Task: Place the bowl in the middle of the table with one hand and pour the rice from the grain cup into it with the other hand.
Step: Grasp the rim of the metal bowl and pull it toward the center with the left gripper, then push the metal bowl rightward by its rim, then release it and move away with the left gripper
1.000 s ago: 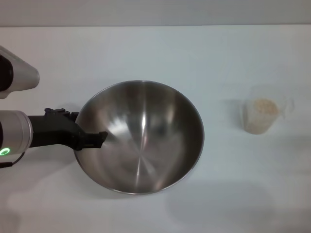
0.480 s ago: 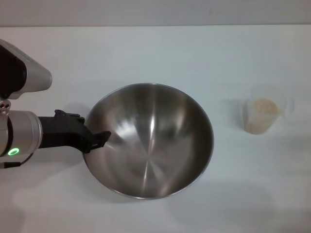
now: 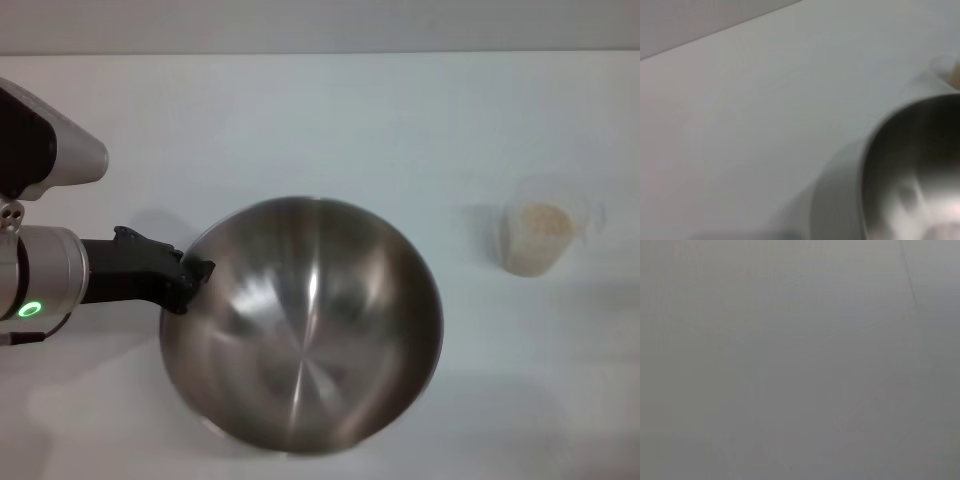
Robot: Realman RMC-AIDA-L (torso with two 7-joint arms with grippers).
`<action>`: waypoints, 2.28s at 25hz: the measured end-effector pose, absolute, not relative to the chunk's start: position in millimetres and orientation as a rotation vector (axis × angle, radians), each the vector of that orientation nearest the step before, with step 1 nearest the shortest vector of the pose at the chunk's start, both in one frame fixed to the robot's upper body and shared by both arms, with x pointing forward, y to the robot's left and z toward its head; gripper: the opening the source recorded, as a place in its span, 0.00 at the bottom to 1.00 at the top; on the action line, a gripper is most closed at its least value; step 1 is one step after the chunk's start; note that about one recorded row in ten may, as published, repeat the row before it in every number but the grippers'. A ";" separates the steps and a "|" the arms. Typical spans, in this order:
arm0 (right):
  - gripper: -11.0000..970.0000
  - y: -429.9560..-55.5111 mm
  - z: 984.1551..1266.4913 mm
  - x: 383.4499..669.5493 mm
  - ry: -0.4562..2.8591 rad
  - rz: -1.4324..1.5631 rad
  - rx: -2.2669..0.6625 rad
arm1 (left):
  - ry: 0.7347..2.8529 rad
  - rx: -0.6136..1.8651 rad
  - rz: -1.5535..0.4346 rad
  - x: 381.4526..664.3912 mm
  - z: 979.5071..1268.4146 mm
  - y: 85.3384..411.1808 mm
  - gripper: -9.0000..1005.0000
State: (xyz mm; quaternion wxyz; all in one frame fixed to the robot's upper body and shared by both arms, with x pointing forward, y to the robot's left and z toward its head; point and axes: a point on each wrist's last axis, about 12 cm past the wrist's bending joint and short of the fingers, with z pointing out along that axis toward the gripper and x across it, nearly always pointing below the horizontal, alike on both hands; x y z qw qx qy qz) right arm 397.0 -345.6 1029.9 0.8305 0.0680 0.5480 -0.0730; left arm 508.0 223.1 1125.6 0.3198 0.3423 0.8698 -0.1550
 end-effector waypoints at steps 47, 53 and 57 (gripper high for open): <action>0.87 -342.4 1028.3 397.8 1.177 -0.135 0.132 | 2.221 0.924 -0.517 625.6 1148.8 182.4 0.04; 0.87 -342.4 1028.6 398.7 1.176 -0.135 0.131 | 2.219 0.917 -0.510 629.3 1147.0 182.7 0.04; 0.87 -342.5 1029.3 400.3 1.172 -0.134 0.130 | 2.217 0.923 -0.508 629.2 1146.7 182.0 0.04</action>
